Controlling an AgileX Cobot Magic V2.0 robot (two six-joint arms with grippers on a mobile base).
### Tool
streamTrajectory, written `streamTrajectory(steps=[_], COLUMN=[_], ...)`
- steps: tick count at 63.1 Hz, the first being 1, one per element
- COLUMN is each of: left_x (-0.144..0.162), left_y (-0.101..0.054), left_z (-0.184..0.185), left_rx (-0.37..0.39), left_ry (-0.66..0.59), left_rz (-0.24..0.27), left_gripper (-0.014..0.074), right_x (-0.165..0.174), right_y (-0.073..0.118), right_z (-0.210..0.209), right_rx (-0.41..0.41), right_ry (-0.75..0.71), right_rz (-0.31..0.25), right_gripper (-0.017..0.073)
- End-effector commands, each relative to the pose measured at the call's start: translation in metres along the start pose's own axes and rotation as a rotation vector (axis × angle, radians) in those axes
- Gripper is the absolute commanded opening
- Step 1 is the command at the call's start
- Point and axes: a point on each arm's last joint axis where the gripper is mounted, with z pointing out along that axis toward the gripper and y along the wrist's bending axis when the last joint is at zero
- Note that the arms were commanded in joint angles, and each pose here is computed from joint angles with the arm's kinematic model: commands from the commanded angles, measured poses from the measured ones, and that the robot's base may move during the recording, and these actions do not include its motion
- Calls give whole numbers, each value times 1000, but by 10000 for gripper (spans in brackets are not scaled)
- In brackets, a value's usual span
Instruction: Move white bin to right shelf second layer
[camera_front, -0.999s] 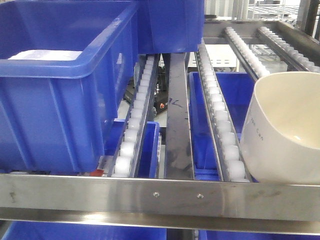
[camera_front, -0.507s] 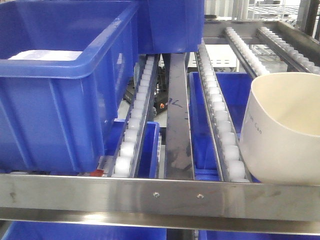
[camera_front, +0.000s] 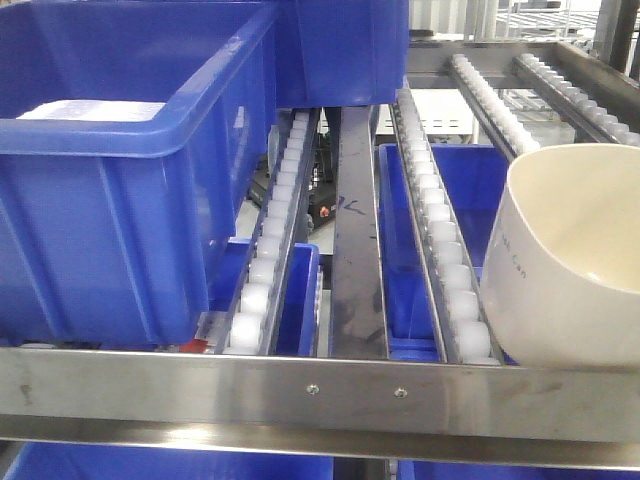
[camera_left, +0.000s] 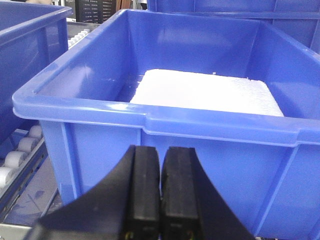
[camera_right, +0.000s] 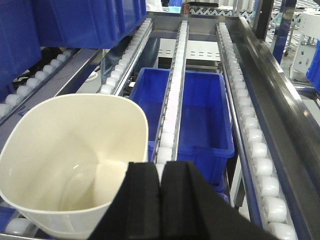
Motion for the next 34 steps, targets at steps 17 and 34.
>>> streamTrajectory(steps=[17,34], left_x=[1,1], left_y=[1,1], left_z=[0,0], left_rx=[0,0], left_ry=[-75,-75], left_rz=[-6,-6], left_gripper=[85,85], right_x=[-8,-8], right_y=[0,0], right_z=[-2,-2], right_rx=[3,3], right_ry=[-96,-96], right_rz=[-17,-17], right_gripper=[66,66])
